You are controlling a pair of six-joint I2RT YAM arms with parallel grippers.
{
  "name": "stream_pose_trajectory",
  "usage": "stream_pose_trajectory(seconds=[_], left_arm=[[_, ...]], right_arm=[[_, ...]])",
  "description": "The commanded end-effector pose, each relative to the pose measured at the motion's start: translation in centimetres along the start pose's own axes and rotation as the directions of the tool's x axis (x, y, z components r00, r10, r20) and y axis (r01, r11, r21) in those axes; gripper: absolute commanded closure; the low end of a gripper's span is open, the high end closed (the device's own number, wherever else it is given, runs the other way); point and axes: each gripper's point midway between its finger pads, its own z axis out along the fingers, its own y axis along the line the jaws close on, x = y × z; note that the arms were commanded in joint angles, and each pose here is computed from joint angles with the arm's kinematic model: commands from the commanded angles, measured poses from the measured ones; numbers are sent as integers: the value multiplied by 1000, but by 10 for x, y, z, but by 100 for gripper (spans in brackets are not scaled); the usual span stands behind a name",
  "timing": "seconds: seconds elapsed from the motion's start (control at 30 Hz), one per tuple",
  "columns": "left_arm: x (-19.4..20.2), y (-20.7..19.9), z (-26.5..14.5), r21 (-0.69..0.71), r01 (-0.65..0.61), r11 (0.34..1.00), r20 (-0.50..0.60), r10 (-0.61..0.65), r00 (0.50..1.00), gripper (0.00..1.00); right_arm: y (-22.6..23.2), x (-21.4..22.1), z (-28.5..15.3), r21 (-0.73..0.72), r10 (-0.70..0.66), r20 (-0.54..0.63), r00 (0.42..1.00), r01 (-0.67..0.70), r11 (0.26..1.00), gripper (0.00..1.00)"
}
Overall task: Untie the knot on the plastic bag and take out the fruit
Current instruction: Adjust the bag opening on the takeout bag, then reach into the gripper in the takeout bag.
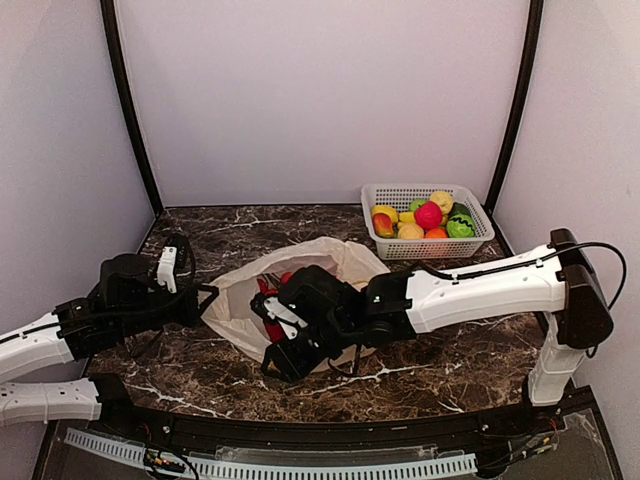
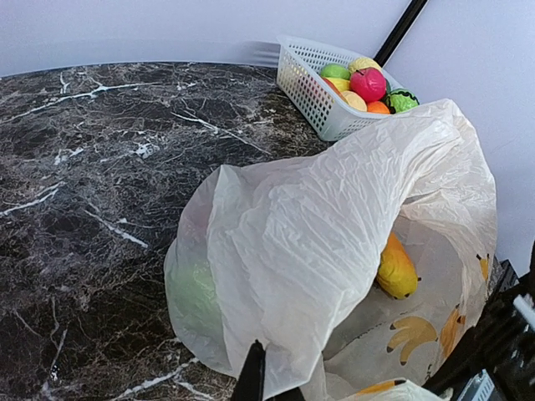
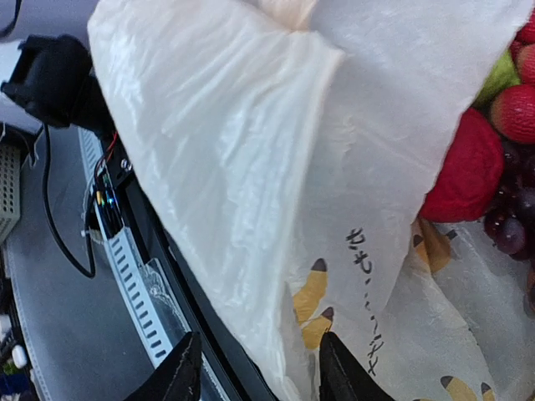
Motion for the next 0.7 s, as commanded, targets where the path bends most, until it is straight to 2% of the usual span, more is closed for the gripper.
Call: stream_pose_trajectory(seconds=[0.0, 0.1, 0.2, 0.23, 0.33, 0.5, 0.67], left_arm=[[10, 0, -9, 54, 12, 998, 22, -13, 1000, 99], [19, 1, -11, 69, 14, 998, 7, -14, 1000, 99], [21, 2, -11, 73, 18, 997, 8, -18, 1000, 99], [20, 1, -12, 76, 18, 997, 11, -19, 1000, 99], [14, -2, -12, 80, 22, 997, 23, -24, 999, 99], [2, -6, -10, 76, 38, 996, 36, -41, 998, 99], [-13, -15, -5, 87, 67, 994, 51, -71, 996, 99]], right_arm=[[4, -40, -53, 57, -28, 167, 986, 19, 998, 47], [6, -57, -85, 85, -57, 249, 967, 36, 996, 32], [-7, -70, -101, 116, -42, 291, 956, 9, 993, 28], [-13, -74, -102, 127, -32, 296, 955, -6, 992, 28], [-33, -81, -97, 159, -12, 299, 954, -38, 987, 39], [-57, -94, -74, 239, -48, 299, 953, -26, 971, 52], [-73, -115, -57, 255, -63, 342, 938, -28, 967, 56]])
